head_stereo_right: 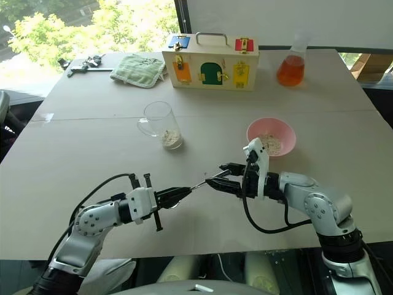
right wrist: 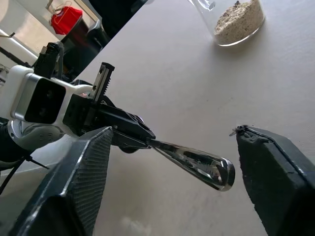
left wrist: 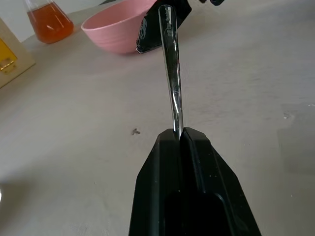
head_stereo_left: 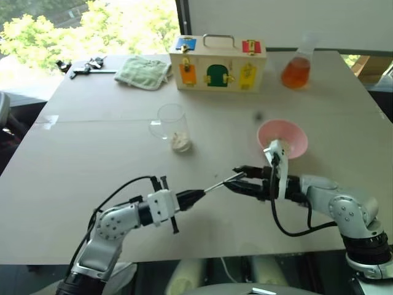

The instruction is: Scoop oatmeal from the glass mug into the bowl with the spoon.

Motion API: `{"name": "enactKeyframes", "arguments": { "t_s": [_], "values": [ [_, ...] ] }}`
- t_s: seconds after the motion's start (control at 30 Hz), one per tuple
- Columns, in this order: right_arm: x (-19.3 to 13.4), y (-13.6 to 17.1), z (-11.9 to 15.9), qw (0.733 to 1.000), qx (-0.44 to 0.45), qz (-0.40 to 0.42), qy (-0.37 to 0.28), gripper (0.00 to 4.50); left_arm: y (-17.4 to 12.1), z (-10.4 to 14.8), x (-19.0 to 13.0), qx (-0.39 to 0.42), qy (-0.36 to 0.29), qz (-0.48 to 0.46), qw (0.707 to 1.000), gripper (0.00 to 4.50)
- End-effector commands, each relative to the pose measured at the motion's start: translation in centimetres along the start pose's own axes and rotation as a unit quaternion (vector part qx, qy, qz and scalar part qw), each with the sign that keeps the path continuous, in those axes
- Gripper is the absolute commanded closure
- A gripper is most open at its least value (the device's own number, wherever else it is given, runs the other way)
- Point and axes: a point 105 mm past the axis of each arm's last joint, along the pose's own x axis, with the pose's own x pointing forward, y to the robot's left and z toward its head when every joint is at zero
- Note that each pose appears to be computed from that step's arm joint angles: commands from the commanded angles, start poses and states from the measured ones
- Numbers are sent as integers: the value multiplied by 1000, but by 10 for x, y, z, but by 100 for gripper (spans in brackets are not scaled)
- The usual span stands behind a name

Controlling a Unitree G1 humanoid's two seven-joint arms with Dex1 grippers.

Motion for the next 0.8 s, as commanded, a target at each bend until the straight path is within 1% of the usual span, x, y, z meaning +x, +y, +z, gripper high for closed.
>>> {"name": "enactKeyframes", "arguments": {
  "t_s": [0.03,0.07,0.1,0.17,0.2,0.23,0.43,0.63,0.7,0.73,0.8],
  "values": [
    [-2,12,6,999,-30,23,11,210,3,10,4,17,-26,2,1000,450],
    [-3,12,6,999,-31,22,16,272,3,11,4,19,-27,3,999,450],
    [-4,11,6,999,-32,21,19,315,4,11,5,20,-28,3,999,450],
    [-4,11,6,999,-33,20,23,417,3,12,6,22,-29,4,999,450],
    [-4,11,6,999,-32,21,23,417,3,12,6,24,-29,3,999,450],
    [-4,11,7,999,-32,22,23,435,3,13,7,25,-29,3,999,450],
    [-4,14,8,999,-29,28,28,435,7,14,8,28,-31,14,999,450],
    [-3,13,13,999,-18,22,14,435,10,15,11,24,-34,27,999,450],
    [-4,12,13,1000,-11,20,12,450,15,17,11,24,-39,43,998,380],
    [-4,12,13,1000,-8,20,12,450,17,17,11,28,-39,49,998,363],
    [-7,11,14,1000,-1,17,9,450,22,18,10,38,-36,62,997,266]
  ]
}}
